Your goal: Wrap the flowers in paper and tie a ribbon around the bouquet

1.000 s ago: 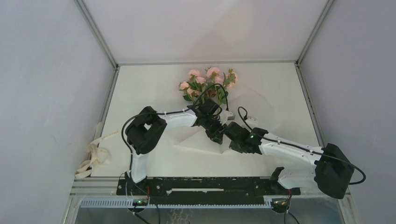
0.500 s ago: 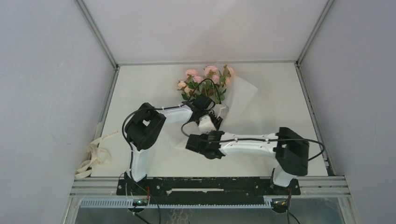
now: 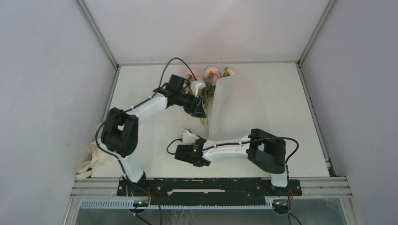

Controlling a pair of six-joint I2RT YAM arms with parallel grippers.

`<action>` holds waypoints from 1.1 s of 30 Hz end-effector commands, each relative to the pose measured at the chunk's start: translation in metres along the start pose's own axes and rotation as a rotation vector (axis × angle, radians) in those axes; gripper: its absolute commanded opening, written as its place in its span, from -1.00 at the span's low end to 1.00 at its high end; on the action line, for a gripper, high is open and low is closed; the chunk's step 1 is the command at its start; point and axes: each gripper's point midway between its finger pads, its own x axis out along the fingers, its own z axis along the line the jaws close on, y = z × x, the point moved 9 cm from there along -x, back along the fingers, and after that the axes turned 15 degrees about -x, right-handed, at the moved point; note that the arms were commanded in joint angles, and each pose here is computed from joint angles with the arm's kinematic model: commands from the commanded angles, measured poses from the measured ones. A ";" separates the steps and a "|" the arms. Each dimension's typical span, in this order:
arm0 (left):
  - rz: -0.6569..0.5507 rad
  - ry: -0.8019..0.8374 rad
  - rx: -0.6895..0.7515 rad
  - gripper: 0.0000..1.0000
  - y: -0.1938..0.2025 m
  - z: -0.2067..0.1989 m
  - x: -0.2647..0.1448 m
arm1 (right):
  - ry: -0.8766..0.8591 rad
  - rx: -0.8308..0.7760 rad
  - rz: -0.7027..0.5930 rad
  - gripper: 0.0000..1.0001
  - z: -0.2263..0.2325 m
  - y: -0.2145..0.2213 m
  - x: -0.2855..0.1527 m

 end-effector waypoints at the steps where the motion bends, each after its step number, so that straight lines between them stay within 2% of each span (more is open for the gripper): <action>1: -0.162 0.017 0.041 0.26 -0.021 -0.016 -0.058 | -0.003 -0.071 -0.034 -1.00 0.004 -0.016 0.001; 3: -0.221 0.044 0.013 0.36 -0.026 -0.019 -0.080 | 0.003 -0.086 -0.032 -1.00 0.005 -0.017 0.003; 4: -0.245 0.065 0.000 0.52 -0.026 -0.022 -0.088 | 0.007 -0.090 -0.029 -1.00 0.005 -0.017 0.005; 6: -0.291 0.090 0.002 0.96 -0.022 -0.035 -0.101 | 0.012 -0.098 -0.031 -1.00 0.005 -0.018 0.006; 7: -0.325 0.090 0.024 0.99 -0.019 -0.045 -0.107 | 0.018 -0.099 -0.032 -1.00 0.005 -0.019 0.007; 9: -0.357 0.072 0.056 0.99 -0.011 -0.056 -0.105 | 0.024 -0.104 -0.034 -1.00 0.005 -0.021 0.006; 13: -0.286 0.001 0.032 0.99 -0.007 -0.066 -0.084 | 0.032 -0.106 -0.042 -1.00 0.005 -0.024 0.006; 20: -0.240 -0.063 0.140 1.00 -0.006 -0.092 -0.046 | 0.050 -0.120 -0.043 -1.00 0.005 -0.024 0.007; 27: -0.202 -0.124 0.204 1.00 -0.012 -0.096 -0.013 | 0.054 -0.134 -0.040 -1.00 0.007 -0.023 0.007; 33: -0.225 -0.208 0.275 1.00 -0.024 -0.094 0.004 | 0.050 -0.139 -0.046 -1.00 0.009 -0.025 0.008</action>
